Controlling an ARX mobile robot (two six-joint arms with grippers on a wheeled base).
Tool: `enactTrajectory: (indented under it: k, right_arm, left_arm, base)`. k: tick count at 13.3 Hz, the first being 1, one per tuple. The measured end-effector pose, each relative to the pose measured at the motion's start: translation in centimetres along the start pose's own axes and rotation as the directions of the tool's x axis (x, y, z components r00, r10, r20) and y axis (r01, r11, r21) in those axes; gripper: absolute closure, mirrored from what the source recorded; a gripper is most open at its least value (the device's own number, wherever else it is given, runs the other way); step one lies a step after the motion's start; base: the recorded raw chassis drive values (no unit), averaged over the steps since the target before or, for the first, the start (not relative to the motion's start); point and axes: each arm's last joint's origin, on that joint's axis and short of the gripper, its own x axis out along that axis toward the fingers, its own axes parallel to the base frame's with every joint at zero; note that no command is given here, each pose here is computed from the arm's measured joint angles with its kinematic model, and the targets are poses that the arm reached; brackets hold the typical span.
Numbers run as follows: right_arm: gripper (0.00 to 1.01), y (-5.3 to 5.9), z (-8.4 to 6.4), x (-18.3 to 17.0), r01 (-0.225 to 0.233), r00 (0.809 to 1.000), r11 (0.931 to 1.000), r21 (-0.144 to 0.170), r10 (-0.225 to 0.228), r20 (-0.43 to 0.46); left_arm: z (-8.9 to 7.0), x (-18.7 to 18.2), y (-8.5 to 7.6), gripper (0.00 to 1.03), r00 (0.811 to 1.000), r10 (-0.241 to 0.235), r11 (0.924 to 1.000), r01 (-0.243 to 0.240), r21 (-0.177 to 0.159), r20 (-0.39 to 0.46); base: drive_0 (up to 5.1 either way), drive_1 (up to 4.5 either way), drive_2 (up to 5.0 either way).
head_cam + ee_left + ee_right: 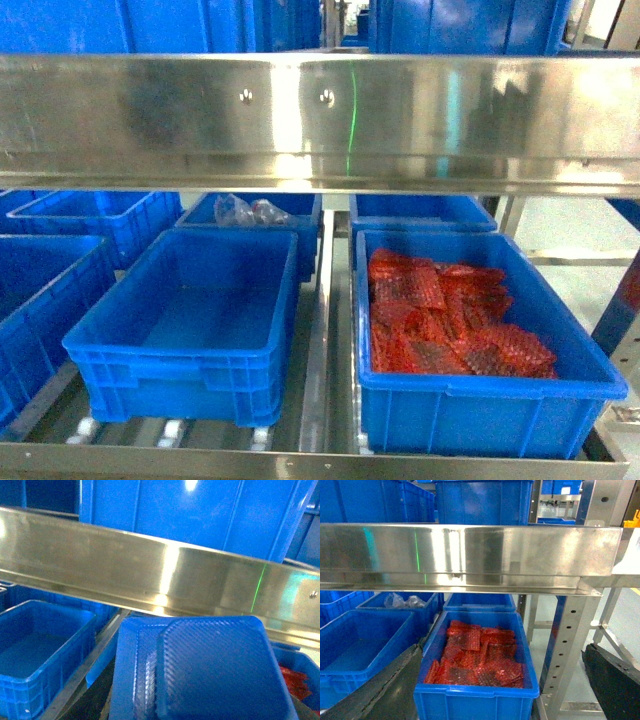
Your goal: Pick blue part to blue bin on bottom shelf
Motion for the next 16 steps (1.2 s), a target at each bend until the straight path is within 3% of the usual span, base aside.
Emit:
enactTrajectory:
  k: [16]
  right_arm:
    - [0.03, 0.00, -0.03, 0.00, 0.000, 1.000, 1.0000, -0.001, 0.000, -0.003]
  left_arm:
    - [-0.09, -0.01, 0.01, 0.60, 1.000, 0.000, 1.0000, 0.000, -0.004, -0.006]
  base:
    - [0.0, 0.00, 0.0]
